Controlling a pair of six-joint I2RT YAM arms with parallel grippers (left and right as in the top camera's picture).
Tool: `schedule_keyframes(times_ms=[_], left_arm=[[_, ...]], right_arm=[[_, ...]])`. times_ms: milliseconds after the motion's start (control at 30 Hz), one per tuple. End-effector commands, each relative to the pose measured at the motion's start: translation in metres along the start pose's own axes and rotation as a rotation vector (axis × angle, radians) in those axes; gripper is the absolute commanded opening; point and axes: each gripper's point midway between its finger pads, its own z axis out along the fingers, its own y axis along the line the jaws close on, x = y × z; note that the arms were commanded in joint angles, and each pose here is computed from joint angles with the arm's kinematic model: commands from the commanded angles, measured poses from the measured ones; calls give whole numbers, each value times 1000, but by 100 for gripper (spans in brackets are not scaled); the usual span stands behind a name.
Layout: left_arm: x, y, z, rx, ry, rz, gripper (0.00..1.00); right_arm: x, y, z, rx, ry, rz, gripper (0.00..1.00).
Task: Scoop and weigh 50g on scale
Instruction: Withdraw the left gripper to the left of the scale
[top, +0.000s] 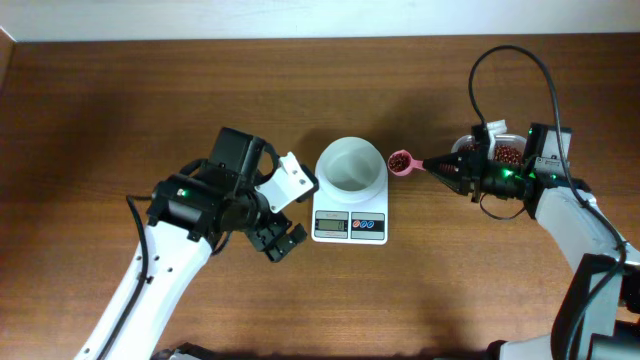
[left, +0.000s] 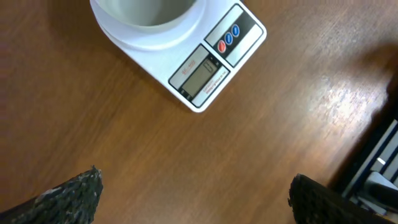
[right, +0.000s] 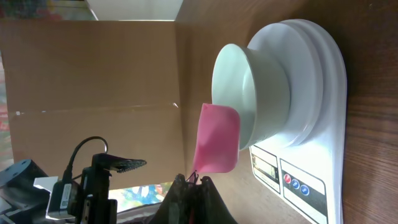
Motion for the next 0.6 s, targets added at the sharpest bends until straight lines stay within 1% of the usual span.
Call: schedule_keyframes(times_ms=[0, 167, 567], left_arm=[[-4, 3, -2, -16, -23, 22, 99], [-5, 13, -2, -66, -20, 23, 99], [-6, 13, -2, -68, -23, 25, 99]], right_arm=[[2, 0, 3, -5, 14, -11, 4], [2, 0, 3, -6, 14, -10, 4], [2, 0, 3, -6, 14, -10, 4]])
